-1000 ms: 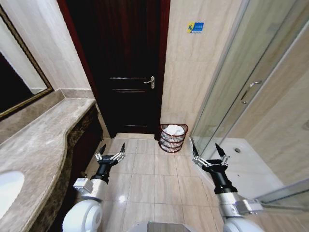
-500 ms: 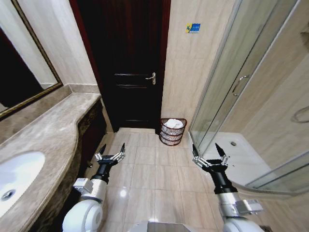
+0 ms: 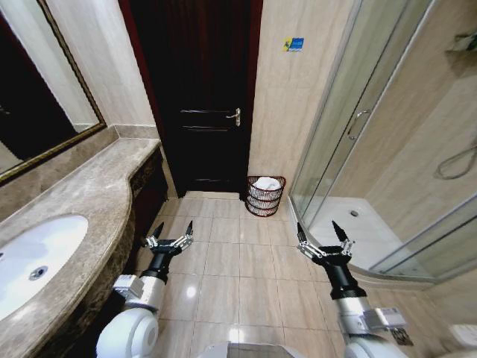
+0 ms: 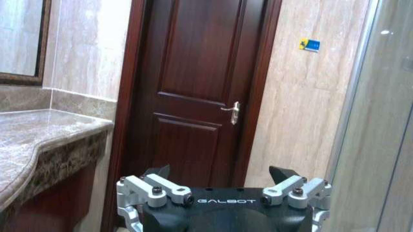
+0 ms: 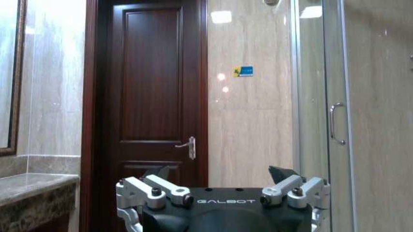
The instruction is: Discard the used towel into the hamper.
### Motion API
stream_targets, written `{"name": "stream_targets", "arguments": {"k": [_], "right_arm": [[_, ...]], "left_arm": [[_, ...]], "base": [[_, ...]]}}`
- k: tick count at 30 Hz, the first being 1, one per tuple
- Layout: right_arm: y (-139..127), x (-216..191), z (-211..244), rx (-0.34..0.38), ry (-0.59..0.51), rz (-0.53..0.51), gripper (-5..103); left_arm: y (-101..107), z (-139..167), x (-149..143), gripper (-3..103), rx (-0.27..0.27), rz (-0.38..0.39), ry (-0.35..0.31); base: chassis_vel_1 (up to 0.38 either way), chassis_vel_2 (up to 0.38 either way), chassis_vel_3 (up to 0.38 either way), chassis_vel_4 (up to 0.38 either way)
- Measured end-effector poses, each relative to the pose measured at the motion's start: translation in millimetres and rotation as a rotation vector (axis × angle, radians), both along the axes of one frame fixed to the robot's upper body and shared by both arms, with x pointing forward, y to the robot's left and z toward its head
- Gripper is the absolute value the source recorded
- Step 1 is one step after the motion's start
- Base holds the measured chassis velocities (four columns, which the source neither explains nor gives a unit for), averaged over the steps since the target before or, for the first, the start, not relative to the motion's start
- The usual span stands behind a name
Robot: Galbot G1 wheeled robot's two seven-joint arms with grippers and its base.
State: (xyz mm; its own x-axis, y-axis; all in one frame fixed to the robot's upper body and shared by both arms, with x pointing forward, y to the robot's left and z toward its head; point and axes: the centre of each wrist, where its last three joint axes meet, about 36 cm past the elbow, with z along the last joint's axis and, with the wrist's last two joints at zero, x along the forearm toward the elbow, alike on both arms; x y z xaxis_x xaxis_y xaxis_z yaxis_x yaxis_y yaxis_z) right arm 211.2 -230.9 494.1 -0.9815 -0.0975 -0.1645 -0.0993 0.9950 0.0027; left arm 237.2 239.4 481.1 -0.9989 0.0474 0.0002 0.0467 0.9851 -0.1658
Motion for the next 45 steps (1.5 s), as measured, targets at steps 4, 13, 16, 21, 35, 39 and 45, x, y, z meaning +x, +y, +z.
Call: {"name": "stream_targets", "arguments": {"k": [4, 13, 16, 21, 35, 39, 45], "right_arm": [[0.0, 0.0, 0.0, 0.000, 0.000, 0.000, 100], [0.0, 0.0, 0.0, 0.000, 0.000, 0.000, 100], [0.0, 0.0, 0.0, 0.000, 0.000, 0.000, 100], [0.0, 0.0, 0.0, 0.000, 0.000, 0.000, 100], [0.0, 0.0, 0.0, 0.000, 0.000, 0.000, 100], [0.0, 0.0, 0.0, 0.000, 0.000, 0.000, 100], [0.0, 0.0, 0.0, 0.000, 0.000, 0.000, 100]], "left_arm": [[0.0, 0.0, 0.0, 100, 0.000, 0.000, 0.000], [0.0, 0.0, -0.1, 100, 0.000, 0.000, 0.000], [0.0, 0.0, 0.0, 100, 0.000, 0.000, 0.000], [0.0, 0.0, 0.0, 100, 0.000, 0.000, 0.000], [0.0, 0.0, 0.0, 100, 0.000, 0.000, 0.000], [0.0, 0.0, -0.1, 100, 0.000, 0.000, 0.000], [0.0, 0.0, 0.0, 100, 0.000, 0.000, 0.000]], "base": [[-0.039, 0.015, 0.036, -0.019], [-0.006, 0.000, 0.003, -0.001], [0.000, 0.000, 0.000, 0.000], [0.000, 0.000, 0.000, 0.000], [0.000, 0.000, 0.000, 0.000], [0.000, 0.000, 0.000, 0.000], [0.000, 0.000, 0.000, 0.000]]}}
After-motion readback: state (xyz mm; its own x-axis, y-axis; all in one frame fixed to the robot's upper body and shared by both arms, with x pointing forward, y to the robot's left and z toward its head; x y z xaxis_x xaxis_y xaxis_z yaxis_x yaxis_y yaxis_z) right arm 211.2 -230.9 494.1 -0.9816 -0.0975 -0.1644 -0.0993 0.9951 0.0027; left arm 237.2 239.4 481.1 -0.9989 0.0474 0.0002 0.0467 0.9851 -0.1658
